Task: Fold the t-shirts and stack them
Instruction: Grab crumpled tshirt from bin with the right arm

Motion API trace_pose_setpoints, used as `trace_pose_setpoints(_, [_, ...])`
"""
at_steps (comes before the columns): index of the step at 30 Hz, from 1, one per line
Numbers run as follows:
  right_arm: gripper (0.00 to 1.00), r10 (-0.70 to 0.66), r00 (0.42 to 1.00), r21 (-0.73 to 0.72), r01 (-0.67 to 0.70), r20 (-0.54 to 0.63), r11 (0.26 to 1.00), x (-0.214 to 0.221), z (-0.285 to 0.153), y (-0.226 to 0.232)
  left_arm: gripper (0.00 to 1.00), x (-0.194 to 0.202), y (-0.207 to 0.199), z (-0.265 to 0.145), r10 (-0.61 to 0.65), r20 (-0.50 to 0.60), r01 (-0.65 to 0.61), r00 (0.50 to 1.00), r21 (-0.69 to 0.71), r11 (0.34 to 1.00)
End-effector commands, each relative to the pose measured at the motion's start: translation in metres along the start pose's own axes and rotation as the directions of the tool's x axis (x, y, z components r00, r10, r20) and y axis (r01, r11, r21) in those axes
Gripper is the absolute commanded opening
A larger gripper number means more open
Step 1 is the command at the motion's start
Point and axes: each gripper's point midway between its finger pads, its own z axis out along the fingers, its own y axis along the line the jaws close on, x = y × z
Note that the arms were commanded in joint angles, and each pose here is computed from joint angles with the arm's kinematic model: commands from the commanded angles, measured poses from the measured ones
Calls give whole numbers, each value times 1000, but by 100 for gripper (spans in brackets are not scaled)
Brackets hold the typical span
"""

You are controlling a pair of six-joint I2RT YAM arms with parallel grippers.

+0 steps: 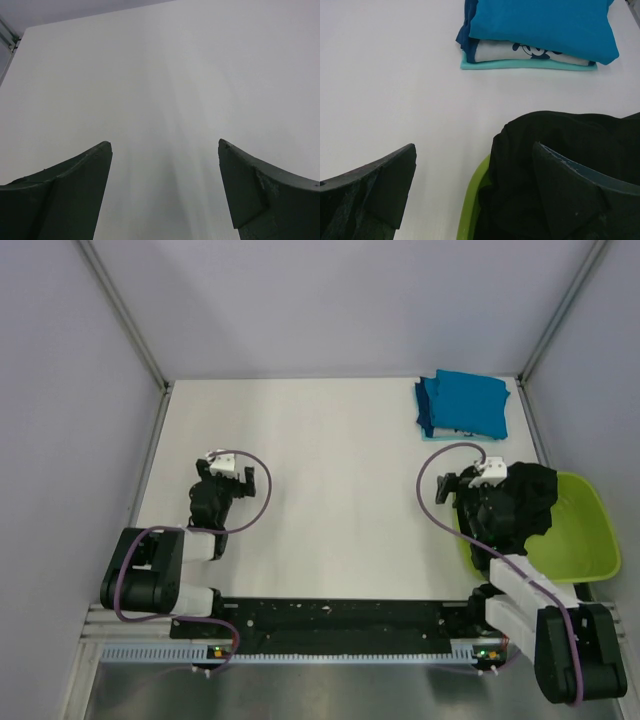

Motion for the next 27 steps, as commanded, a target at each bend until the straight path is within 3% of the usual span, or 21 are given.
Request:
trace_pose_setpoints(1, [97,56,997,11,-57,48,998,-23,0,2,91,-14,4,3,-16,57,17,998,-19,1000])
trace_pose_setpoints(5, [99,146,986,118,-155,84,981,-60,-8,-12,98,-14,5,3,-16,58,17,998,-21,1000])
trace_pose_setpoints(9, [99,155,985,165,-165,72,972,-97,-21,-18,99,-18,0,4,-2,58,1,998,15,1000])
trace_pose_setpoints(12, [99,225,972,274,-233,60,933,-103,-28,-33,99,-17,-5,6,-1,38,-1,999,42,999])
trace_pose_setpoints(15, [99,210,978,445,-191,6,875,-95,-37,-64,99,-29,-10,11,14,3,-14,1000,91,996])
trace_pose_setpoints(18, [99,331,943,589,-243,-44,771,-76,-42,-107,99,-55,-24,12,51,-54,-39,997,207,978])
trace_pose_setpoints(21, [99,511,857,662,-345,-67,665,-34,-33,-135,99,-84,-35,12,69,-107,-34,992,296,955])
trace_pose_setpoints(27, [88,614,741,704,-281,-273,652,43,-1,-137,99,-91,-42,1,84,-127,-35,988,347,937])
